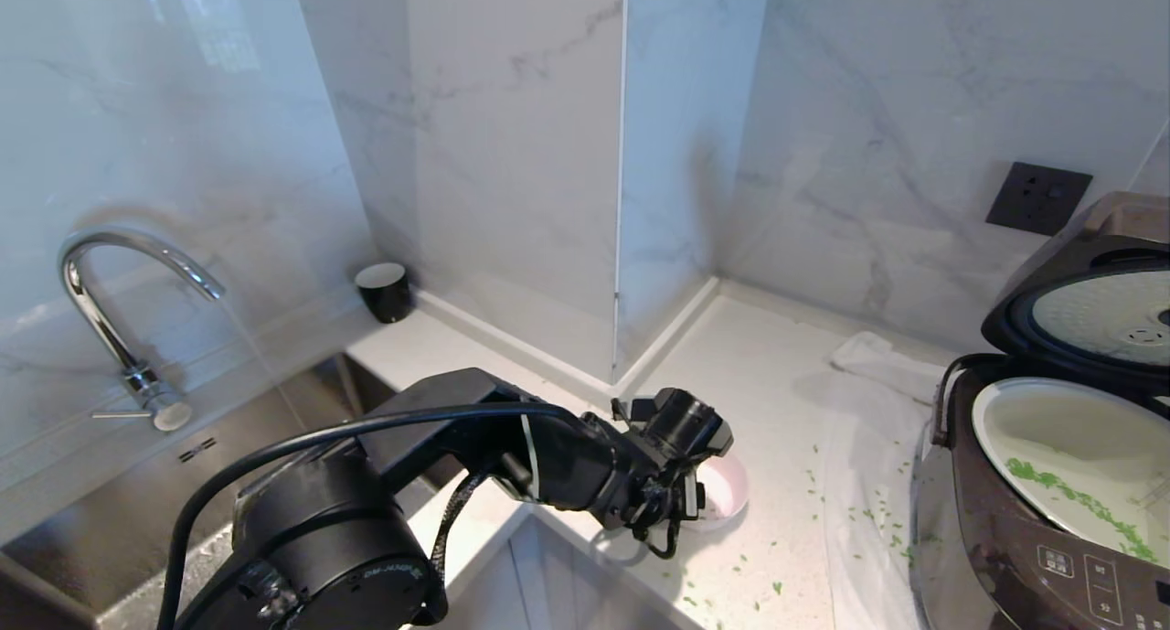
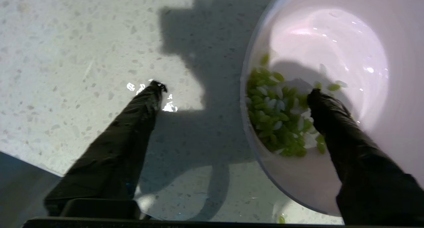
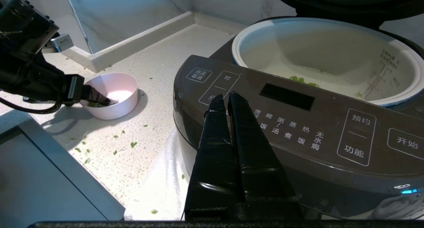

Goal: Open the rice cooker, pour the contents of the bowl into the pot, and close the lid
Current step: Pick up the bowl on the table

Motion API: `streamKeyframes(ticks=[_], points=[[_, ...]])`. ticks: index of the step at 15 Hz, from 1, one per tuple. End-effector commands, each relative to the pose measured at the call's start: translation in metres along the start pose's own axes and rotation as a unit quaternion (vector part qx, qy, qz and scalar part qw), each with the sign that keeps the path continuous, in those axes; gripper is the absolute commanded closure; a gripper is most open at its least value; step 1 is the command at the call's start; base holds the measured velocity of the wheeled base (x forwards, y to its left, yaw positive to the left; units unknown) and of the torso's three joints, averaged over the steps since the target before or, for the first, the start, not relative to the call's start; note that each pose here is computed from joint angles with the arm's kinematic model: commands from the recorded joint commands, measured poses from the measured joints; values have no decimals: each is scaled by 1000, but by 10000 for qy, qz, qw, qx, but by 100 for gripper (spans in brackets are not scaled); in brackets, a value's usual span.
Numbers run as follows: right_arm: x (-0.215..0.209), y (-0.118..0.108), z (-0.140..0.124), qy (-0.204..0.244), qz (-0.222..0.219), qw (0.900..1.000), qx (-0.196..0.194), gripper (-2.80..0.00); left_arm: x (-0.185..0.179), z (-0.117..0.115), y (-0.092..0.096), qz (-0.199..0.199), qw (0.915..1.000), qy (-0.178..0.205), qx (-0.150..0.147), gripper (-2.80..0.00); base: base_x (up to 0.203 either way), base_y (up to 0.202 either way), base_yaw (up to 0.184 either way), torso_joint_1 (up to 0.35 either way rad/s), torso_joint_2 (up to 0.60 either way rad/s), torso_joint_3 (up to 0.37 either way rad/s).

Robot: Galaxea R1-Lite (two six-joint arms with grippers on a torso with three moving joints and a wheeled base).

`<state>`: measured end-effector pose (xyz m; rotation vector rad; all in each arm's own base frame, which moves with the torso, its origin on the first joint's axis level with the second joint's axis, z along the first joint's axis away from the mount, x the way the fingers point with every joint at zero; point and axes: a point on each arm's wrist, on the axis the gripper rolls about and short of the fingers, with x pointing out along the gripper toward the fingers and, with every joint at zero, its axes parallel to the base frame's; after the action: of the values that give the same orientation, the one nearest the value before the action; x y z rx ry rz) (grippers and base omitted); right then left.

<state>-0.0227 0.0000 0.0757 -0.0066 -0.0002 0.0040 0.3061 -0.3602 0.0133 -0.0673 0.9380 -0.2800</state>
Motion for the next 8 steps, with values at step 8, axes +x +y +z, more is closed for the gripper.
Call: streamKeyframes(ticks=[8], points=[[0,0,0,1,-5,10000,-5,0,1,-2,2,44,10000,44,-43,0,0,0,0,0,0,0]])
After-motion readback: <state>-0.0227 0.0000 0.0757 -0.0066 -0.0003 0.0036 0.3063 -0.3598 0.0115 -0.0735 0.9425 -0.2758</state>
